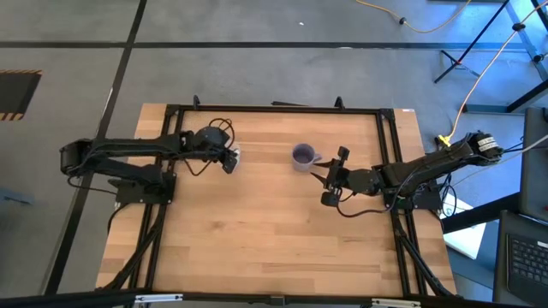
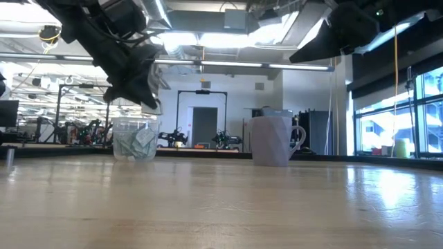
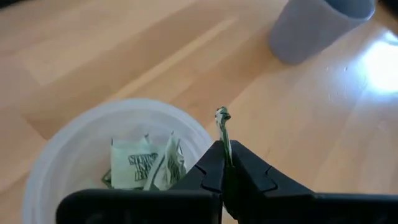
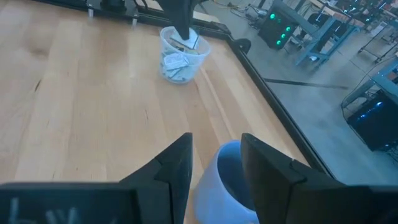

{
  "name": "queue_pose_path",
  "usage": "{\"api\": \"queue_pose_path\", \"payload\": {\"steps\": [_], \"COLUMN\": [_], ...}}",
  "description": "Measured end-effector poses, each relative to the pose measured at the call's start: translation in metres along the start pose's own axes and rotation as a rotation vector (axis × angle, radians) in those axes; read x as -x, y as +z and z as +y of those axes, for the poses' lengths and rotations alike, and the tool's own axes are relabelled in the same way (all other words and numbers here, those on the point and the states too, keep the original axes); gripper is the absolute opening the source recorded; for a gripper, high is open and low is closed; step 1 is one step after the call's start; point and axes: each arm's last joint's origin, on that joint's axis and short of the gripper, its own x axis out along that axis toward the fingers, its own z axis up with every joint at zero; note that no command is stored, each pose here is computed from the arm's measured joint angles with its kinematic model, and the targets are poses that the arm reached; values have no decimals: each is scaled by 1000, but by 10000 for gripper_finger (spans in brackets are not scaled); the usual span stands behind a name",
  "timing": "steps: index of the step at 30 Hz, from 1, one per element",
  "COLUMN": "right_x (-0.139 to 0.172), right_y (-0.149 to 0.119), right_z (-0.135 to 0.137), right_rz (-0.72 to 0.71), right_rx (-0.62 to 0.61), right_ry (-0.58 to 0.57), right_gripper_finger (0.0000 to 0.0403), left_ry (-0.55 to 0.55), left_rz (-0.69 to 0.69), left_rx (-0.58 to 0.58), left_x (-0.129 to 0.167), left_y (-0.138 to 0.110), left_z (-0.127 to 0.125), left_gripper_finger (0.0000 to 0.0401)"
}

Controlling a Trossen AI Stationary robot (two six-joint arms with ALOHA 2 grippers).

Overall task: Pick and place Stevia / Truvia into bins
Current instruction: Put the green stevia packet into the transparent container

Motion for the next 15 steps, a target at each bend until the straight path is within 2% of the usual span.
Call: {"api": "queue_pose_path", "payload": {"steps": [15], "right_x": [0], "right_y": [0], "right_z": [0], "right_rz": [3], "right_rx": [2], "right_ry": [0], "right_gripper_finger": [139], "left_ry": [62], "left_rz": [69], "left_rx": [2], "left_x": [-5], "left_y": [-7], "left_z": [4], "left_gripper_finger": [7]}}
